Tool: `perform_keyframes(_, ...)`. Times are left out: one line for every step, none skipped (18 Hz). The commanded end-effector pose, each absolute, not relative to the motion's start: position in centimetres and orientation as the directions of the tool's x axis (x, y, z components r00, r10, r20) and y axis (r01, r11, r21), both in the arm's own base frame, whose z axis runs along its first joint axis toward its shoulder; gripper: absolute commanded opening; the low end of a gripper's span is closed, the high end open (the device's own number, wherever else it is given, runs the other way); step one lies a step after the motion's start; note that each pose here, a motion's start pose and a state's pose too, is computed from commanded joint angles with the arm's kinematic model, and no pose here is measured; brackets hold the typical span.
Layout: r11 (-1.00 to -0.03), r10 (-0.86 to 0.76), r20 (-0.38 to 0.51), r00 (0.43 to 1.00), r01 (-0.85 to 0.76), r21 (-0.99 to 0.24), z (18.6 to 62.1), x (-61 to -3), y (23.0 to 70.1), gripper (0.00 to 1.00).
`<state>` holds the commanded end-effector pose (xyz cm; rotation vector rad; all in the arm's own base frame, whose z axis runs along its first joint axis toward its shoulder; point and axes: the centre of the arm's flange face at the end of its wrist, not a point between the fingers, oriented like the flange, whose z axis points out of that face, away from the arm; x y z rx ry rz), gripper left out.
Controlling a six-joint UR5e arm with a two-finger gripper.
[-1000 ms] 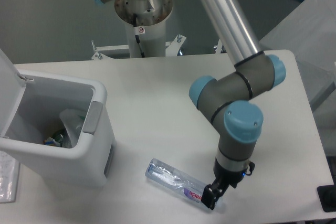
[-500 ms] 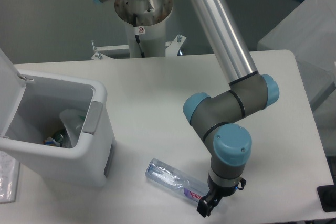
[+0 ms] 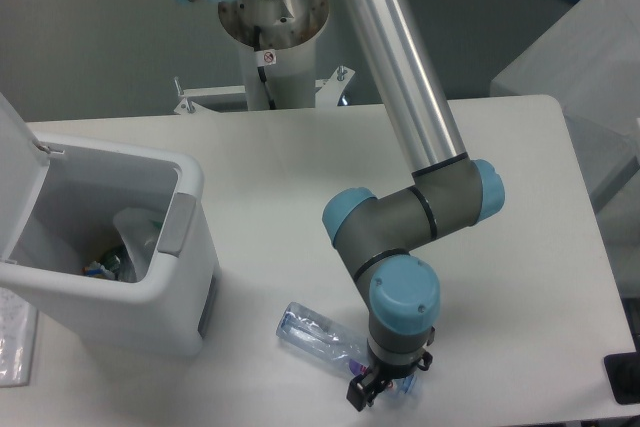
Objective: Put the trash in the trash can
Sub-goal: 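Rotate the gripper to align with the bottle's body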
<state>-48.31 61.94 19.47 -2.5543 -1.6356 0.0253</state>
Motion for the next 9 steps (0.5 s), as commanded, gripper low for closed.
perform_keyframes(-0.415, 0.907, 0.042, 0.420, 0.905, -0.094, 19.40, -48.27, 61.91, 0.87)
perform_keyframes(-0.415, 0.907, 0.042, 0.420, 0.905, -0.094, 19.45, -48.29, 61.92, 0.81)
perform_keyframes(-0.416, 0.906, 0.041, 0.421, 0.904, -0.096, 19.47, -48.31, 61.92, 0.78)
perform_keyframes(-0.416, 0.906, 0.041, 0.421, 0.904, -0.096, 19.47, -48.31, 61.92, 0.74)
perform_keyframes(-0.416, 0.906, 0.041, 0.421, 0.904, -0.095, 19.35, -48.31, 61.92, 0.70)
perform_keyframes(-0.416, 0.906, 0.041, 0.421, 0.904, -0.095, 19.25, -48.33, 61.94, 0.70)
perform_keyframes(-0.416, 0.906, 0.042, 0.421, 0.904, -0.098, 19.34, -48.37, 61.97, 0.70)
perform_keyframes(-0.416, 0.906, 0.042, 0.421, 0.904, -0.098, 19.34, -48.37, 61.97, 0.67)
perform_keyframes(-0.416, 0.906, 0.042, 0.421, 0.904, -0.099, 19.36, -48.38, 61.98, 0.63)
